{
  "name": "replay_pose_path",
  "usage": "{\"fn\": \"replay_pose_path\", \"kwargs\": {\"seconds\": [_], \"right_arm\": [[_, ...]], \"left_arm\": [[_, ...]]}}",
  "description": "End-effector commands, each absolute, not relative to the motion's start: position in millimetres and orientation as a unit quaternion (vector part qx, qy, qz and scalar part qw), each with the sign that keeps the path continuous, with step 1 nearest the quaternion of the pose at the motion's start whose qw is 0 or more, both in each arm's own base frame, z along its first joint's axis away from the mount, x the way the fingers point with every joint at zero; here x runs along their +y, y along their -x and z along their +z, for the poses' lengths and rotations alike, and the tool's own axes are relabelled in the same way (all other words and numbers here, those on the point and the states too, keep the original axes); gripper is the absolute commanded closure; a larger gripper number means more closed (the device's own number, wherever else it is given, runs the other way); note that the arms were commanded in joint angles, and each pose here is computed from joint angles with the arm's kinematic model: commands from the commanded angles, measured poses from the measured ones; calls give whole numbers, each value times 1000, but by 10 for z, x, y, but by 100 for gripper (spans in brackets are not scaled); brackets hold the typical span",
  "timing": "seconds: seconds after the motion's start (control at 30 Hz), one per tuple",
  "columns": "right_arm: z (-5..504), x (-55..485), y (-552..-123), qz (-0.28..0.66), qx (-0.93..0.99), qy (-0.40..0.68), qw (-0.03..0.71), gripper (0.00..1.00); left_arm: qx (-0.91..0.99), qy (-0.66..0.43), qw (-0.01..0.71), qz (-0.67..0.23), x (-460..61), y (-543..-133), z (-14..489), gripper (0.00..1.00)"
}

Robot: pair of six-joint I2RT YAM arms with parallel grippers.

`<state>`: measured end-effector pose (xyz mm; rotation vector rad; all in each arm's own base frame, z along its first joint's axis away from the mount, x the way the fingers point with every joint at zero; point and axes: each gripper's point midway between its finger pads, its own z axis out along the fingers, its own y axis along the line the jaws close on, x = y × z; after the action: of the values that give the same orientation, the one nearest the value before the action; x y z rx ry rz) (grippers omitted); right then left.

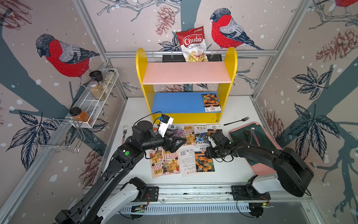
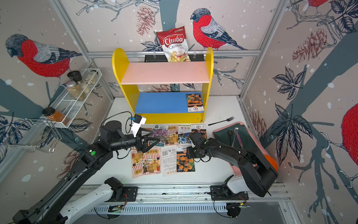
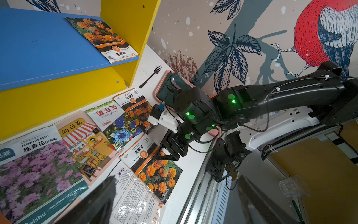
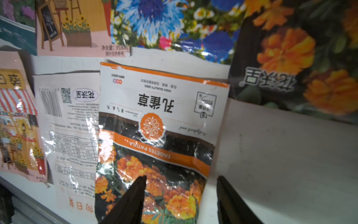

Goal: Take the seed bag off the shelf
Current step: Place the seed packet at the center of the board, then pick up the seed packet from the shelf.

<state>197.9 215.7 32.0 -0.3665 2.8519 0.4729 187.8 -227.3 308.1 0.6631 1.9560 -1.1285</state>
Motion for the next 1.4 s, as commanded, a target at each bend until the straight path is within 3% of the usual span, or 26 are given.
{"fn": "replay_pose_path", "kwargs": {"seconds": [0.0, 0.1, 0.2, 0.3, 0.33, 0.5, 0.7, 0.97, 1.2, 1.37], "right_arm": [[381, 2069, -2029, 132, 975, 119, 132, 39], [587, 2226, -2037, 185, 963, 126, 148, 36], [861, 2402, -2017, 250, 945, 137, 163, 25], [1178, 2543, -1972, 321, 919, 147, 177, 2], [1275, 2581, -1953, 343, 909, 151, 181, 0], [1681, 2638, -1901, 395, 878, 167, 210, 0], [2270, 2437, -2072, 424, 841, 135, 308, 0], [2851, 1919, -2318, 372, 813, 66, 443, 0], [3130, 1745, -2366, 360, 794, 41, 489, 0], [3125, 1674, -2395, 341, 797, 32, 497, 0]], "left_arm": [[754, -264, 397, -452, -2301, -1896, 3168, 3], [752, -257, 399, -457, -2322, -1937, 3209, 3], [753, -246, 394, -466, -2367, -2003, 3224, 3], [755, -233, 392, -471, -2415, -2101, 3225, 3], [756, -225, 394, -472, -2427, -2150, 3229, 3], [760, -174, 407, -475, -2466, -2408, 3243, 2], [758, -129, 394, -504, -2619, -2678, 3211, 3], [775, -63, 369, -509, -2825, -3056, 3006, 3], [814, -17, 331, -477, -3180, -3414, 2707, 4], [817, 21, 308, -487, -3464, -3666, 2535, 11]]}}
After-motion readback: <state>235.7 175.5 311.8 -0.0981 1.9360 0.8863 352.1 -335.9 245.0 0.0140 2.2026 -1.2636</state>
